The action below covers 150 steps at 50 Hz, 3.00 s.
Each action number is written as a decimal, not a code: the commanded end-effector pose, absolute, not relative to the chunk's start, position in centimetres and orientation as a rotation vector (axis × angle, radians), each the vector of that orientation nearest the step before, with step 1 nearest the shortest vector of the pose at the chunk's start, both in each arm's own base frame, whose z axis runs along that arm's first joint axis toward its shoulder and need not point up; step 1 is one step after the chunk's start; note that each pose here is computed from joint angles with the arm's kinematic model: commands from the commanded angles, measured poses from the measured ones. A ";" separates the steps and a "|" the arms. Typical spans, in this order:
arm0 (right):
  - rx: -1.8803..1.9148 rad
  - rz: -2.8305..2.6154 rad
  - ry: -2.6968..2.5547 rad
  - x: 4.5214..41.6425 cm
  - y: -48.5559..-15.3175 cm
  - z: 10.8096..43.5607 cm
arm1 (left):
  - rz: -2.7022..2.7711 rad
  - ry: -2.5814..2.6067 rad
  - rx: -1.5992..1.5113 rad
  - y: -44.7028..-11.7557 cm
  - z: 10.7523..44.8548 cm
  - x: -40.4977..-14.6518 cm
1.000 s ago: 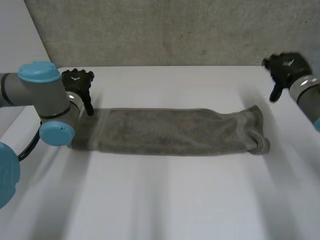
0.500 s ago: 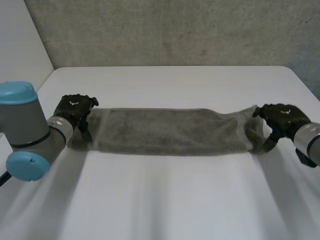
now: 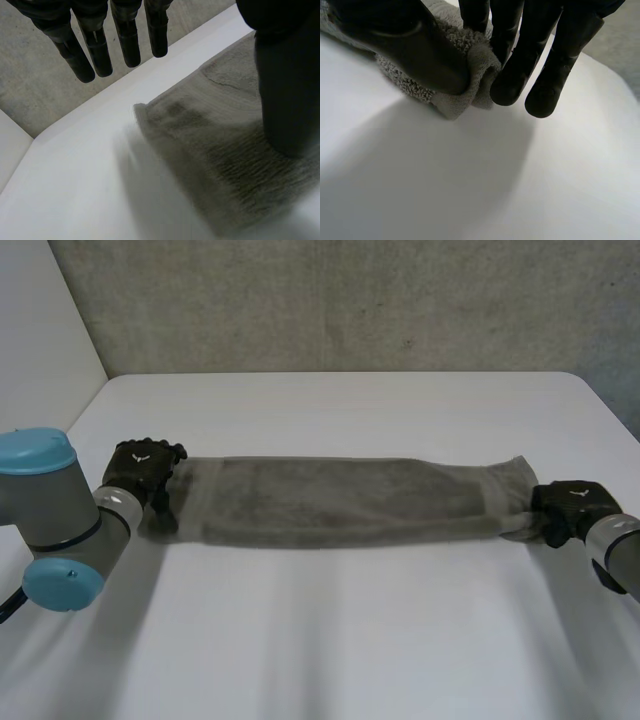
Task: Fold the towel.
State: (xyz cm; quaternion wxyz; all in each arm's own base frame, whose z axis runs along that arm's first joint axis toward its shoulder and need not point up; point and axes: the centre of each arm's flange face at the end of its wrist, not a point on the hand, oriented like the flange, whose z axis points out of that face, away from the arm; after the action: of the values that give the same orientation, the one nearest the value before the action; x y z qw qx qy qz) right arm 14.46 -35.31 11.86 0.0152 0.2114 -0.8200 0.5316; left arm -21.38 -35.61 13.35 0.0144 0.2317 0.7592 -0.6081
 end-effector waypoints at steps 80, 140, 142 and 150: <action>0.935 1.885 -2.457 20.7 -27.3 18.3 | -2.358 2.281 1.181 -25.3 19.2 -37.7; 2.166 1.749 -1.785 36.2 -18.7 12.7 | -2.198 2.256 0.654 -27.6 23.2 -30.0; 2.121 1.746 -1.806 36.1 -19.1 12.7 | -2.209 2.261 0.657 -27.6 23.2 -30.0; 1.720 2.039 -2.095 34.0 -21.2 18.5 | -2.306 2.282 0.634 -27.8 24.1 -30.8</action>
State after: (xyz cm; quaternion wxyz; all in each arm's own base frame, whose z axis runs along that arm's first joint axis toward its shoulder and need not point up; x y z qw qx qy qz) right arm 36.03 -19.32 13.52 -0.0722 0.6290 -0.5529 0.5418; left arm -30.08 -27.69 23.24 -0.0488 0.2011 0.6985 -0.6850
